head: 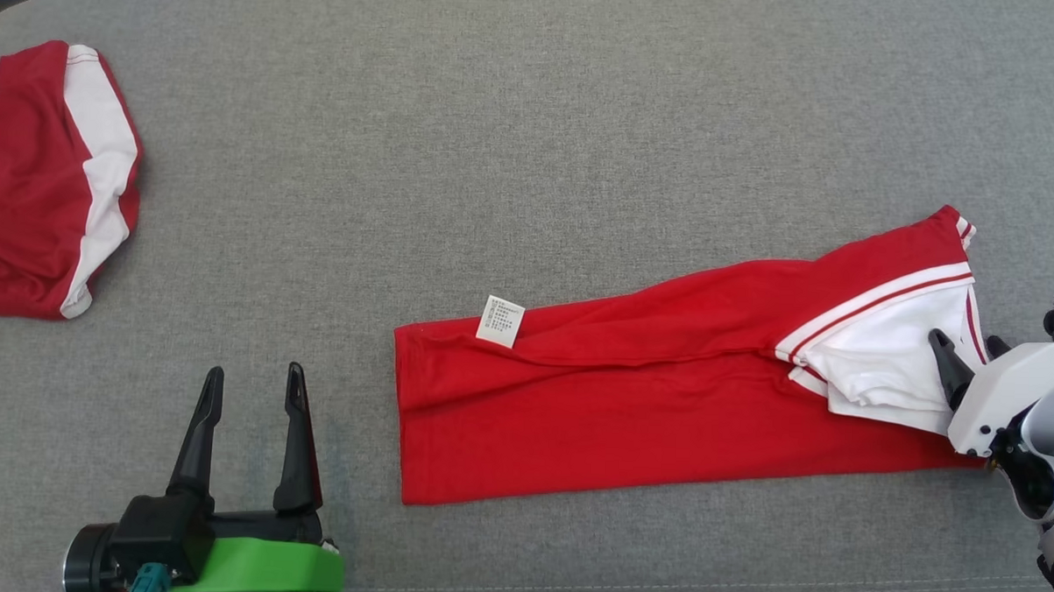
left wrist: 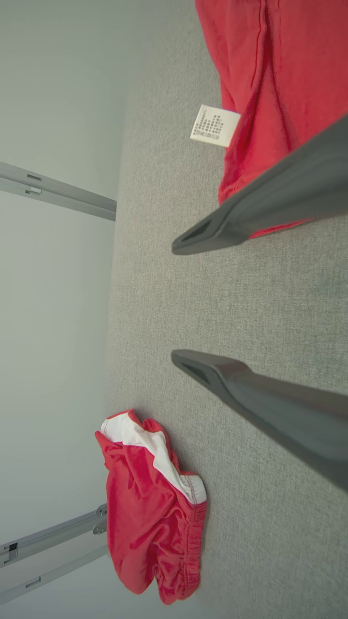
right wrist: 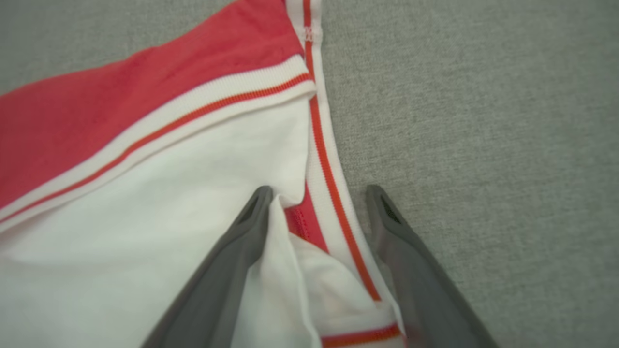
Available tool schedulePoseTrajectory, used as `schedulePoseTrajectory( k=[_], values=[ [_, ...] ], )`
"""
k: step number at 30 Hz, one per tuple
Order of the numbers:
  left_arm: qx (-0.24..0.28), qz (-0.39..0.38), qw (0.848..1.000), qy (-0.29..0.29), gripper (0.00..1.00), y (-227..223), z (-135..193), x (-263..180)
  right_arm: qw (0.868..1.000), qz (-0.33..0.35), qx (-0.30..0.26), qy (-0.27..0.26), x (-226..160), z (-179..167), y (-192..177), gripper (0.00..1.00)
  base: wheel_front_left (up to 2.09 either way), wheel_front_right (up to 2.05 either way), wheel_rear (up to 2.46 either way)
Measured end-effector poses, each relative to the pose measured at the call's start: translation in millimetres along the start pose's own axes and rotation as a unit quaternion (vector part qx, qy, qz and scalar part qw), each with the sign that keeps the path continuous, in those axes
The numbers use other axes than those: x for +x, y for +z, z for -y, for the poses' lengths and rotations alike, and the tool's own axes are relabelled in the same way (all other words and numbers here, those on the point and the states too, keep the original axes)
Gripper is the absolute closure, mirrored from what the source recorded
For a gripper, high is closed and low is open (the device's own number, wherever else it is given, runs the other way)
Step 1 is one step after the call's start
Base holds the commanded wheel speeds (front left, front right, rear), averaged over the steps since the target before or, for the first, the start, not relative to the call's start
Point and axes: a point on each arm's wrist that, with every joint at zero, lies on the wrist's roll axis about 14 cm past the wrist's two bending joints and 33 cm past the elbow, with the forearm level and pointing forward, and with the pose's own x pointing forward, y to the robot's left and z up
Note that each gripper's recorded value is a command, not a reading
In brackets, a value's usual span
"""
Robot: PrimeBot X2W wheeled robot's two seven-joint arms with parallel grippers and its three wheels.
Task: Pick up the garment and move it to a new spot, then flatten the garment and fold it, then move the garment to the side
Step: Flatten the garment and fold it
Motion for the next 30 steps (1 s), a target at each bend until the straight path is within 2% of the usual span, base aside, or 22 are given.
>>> schedulePoseTrajectory(
  k=[1,2,6,11,18,19,23,24,26,30],
  values=[
    [0.000,0.000,1.000,0.002,0.00,0.3,-1.1,-0.1,1.000,0.002,0.015,0.006,0.9,-3.1,0.4,0.58,0.00,0.00,0.00],
    [0.001,0.000,1.000,0.003,0.00,0.3,-2.2,-0.2,0.999,0.003,0.031,0.011,1.4,-4.7,1.0,1.00,0.00,0.00,0.00],
    [-0.003,0.002,1.000,0.006,0.00,1.8,-3.6,-0.5,0.998,0.012,0.063,0.018,1.0,-3.0,4.6,1.00,0.00,0.00,0.00],
    [-0.003,0.005,1.000,0.013,0.00,3.4,-7.1,-0.7,0.994,0.030,0.100,-0.001,-3.2,21.5,12.7,1.00,0.00,0.00,0.00],
    [0.000,0.015,1.000,0.024,0.00,9.8,-15.6,-1.1,0.987,0.071,0.121,-0.082,-34.5,100.0,35.9,1.00,0.00,0.00,0.00],
    [0.000,0.016,1.000,0.026,0.00,10.8,-16.7,-0.7,0.984,0.082,0.117,-0.105,-46.6,122.0,43.9,1.00,0.00,0.00,0.00],
    [0.000,0.017,1.000,0.023,0.00,11.0,-15.2,0.3,0.982,0.103,0.098,-0.121,-61.6,140.0,62.3,1.00,0.00,0.00,0.00],
    [-0.001,0.017,1.000,0.021,0.00,11.3,-13.9,0.9,0.983,0.113,0.089,-0.115,-64.0,137.5,70.4,1.00,0.00,0.00,0.00],
    [-0.007,0.020,1.000,0.016,0.00,12.5,-9.2,1.7,0.987,0.136,0.065,-0.056,-64.2,102.4,90.5,1.00,0.00,0.00,0.00],
    [-0.018,0.017,1.000,0.013,0.00,10.9,-5.1,-0.8,0.989,0.139,0.026,0.043,-71.6,36.0,90.6,1.00,0.00,0.00,0.00]
  ],
)
